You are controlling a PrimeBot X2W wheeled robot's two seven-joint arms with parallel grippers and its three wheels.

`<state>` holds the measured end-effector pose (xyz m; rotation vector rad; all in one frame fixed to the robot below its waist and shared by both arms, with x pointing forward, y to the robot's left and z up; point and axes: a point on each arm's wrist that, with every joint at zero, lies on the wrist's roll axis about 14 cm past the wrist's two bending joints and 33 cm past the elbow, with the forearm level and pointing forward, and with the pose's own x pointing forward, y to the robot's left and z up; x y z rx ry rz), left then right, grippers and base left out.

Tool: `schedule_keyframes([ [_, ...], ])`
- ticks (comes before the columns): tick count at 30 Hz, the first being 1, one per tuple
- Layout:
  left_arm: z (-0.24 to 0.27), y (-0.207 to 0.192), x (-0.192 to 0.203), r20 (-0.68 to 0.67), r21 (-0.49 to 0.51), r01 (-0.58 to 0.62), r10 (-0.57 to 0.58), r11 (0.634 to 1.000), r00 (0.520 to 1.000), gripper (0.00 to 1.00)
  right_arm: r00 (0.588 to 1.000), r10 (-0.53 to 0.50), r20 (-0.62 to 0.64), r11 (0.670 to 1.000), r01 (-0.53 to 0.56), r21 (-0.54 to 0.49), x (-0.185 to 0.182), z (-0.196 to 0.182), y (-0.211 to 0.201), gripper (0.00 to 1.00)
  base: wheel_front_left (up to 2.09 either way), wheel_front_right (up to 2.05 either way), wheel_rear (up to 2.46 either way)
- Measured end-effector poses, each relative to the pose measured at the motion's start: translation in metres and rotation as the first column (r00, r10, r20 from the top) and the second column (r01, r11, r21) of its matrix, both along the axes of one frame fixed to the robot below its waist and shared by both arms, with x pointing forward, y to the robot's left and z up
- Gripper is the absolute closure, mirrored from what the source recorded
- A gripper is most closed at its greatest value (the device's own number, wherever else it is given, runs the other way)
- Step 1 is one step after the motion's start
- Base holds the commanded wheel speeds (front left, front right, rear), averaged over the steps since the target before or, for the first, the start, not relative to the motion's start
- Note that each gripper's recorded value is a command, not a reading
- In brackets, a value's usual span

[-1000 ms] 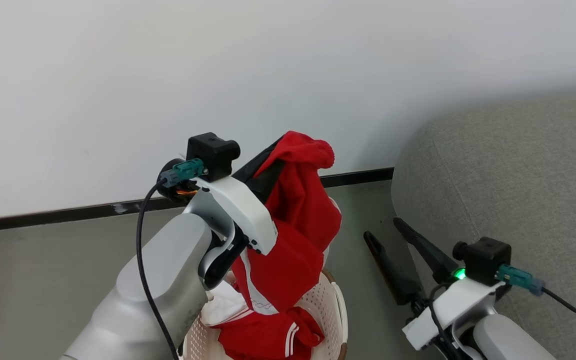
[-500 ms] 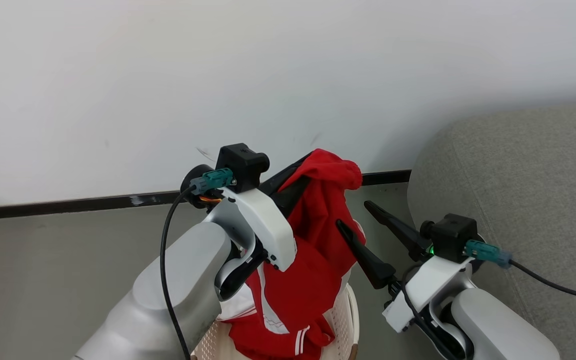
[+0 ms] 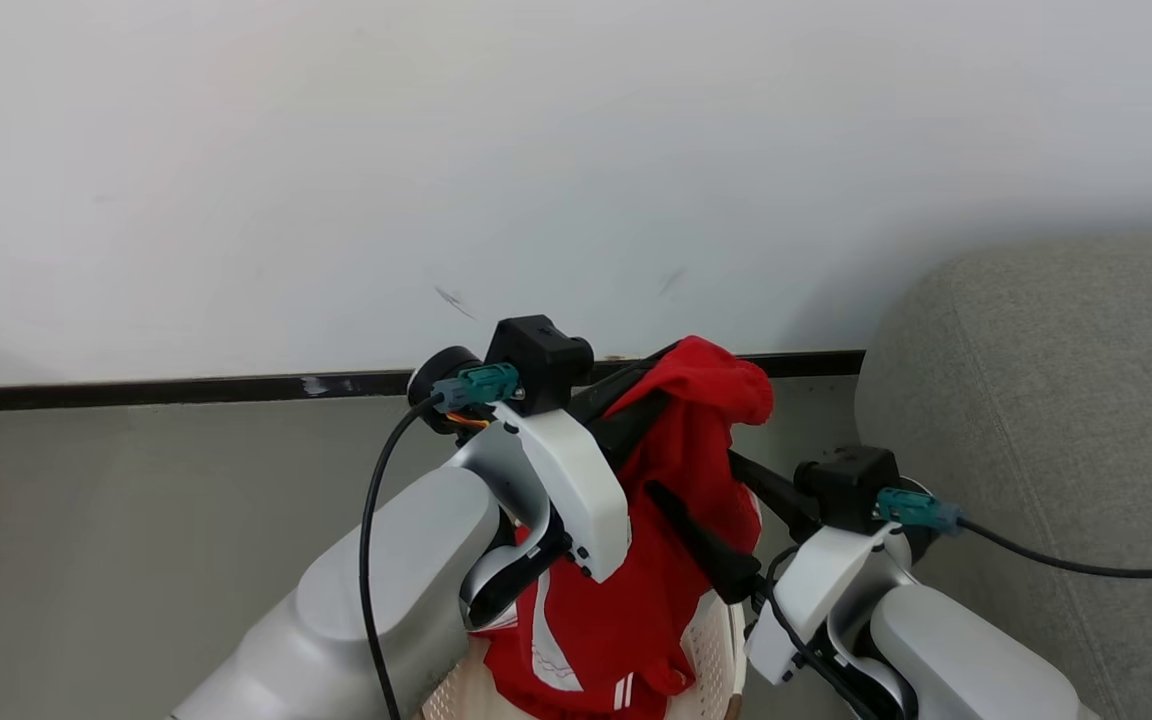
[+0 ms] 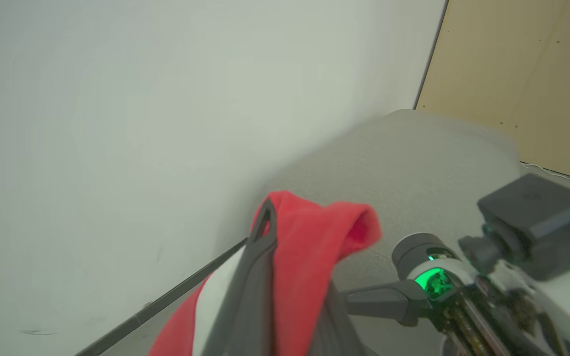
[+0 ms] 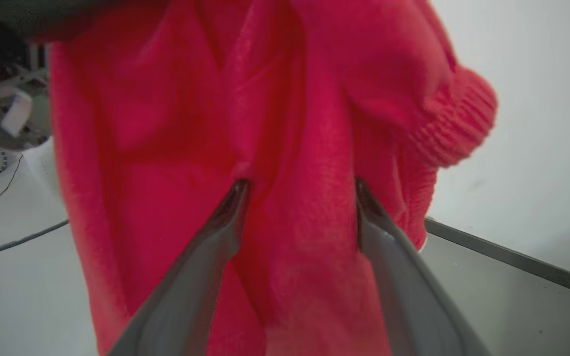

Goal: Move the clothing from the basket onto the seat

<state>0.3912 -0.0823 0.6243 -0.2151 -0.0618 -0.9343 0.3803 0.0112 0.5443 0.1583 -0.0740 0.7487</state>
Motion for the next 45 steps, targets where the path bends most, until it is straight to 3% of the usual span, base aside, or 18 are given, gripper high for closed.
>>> schedule_keyframes([
  [12,0.001,-0.001,-0.013,-0.016,-0.011,0.031,-0.031,0.999,0.999,1.0,0.995,0.103,-0.017,0.993,-0.104,-0.064,-0.004,-0.01,0.029,0.0,0.0,0.0,0.0],
  [13,0.001,-0.001,-0.014,-0.017,-0.013,0.031,-0.031,0.999,0.999,1.0,0.994,0.105,-0.023,0.992,-0.107,-0.064,-0.003,-0.011,0.03,0.13,0.0,0.0,0.0],
  [14,0.001,-0.001,-0.014,-0.02,-0.017,0.032,-0.032,0.999,0.999,1.0,0.994,0.104,-0.028,0.992,-0.106,-0.063,-0.002,-0.012,0.03,0.54,0.0,0.0,0.0],
  [15,0.001,-0.001,-0.014,-0.022,-0.018,0.032,-0.033,0.999,0.999,1.0,0.994,0.103,-0.03,0.993,-0.104,-0.062,0.0,-0.011,0.03,0.54,0.0,0.0,0.0],
  [17,0.001,0.0,-0.015,-0.026,-0.021,0.032,-0.032,0.999,0.999,1.0,0.995,0.098,-0.024,0.994,-0.099,-0.051,0.003,-0.007,0.03,1.0,0.0,0.0,0.0],
  [29,-0.006,0.009,-0.002,-0.051,-0.019,-0.031,0.03,0.999,0.998,1.0,0.997,0.077,-0.028,0.997,-0.077,-0.014,0.011,0.001,0.027,1.0,0.0,0.0,0.0],
  [45,-0.015,0.009,0.002,-0.067,-0.003,-0.043,0.043,0.999,0.997,1.0,0.999,-0.049,0.004,0.999,0.049,0.005,0.032,0.015,-0.019,1.0,0.0,0.0,0.0],
])
